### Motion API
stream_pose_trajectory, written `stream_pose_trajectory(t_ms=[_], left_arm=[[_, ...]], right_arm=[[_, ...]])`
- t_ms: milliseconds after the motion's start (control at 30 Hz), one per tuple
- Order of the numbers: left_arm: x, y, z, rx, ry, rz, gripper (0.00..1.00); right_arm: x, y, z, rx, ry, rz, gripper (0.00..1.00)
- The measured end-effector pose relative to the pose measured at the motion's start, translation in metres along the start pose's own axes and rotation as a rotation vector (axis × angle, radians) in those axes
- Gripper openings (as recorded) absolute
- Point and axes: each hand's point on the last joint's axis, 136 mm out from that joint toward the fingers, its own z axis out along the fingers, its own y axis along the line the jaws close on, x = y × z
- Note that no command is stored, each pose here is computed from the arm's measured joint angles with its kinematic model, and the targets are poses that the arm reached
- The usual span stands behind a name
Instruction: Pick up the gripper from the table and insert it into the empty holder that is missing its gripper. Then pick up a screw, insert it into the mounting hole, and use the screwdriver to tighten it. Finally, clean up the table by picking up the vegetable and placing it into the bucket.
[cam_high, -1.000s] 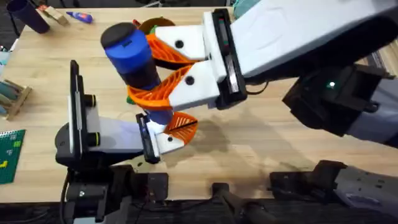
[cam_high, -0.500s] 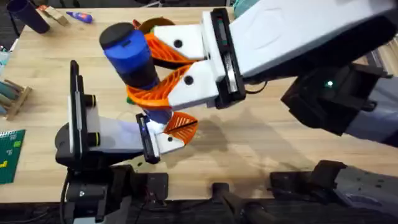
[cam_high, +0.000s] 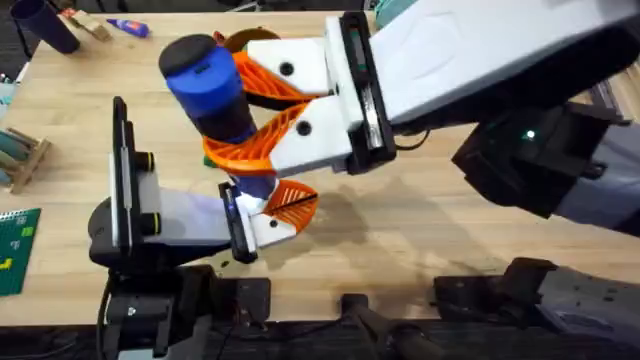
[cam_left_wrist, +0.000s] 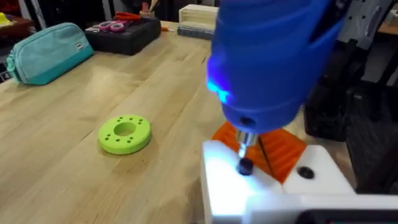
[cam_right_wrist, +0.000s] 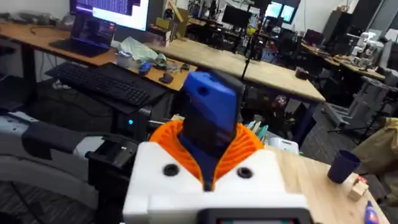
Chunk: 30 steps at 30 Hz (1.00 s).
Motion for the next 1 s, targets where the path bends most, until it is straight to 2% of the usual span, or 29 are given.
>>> stream_pose_trajectory(t_ms=[1000], left_arm=[[0.0000,0.0000,0.0000,0.000,0.000,0.000,0.010]], right_arm=[[0.0058,0.0018,0.0045,-0.012,0.006,0.018,0.041]])
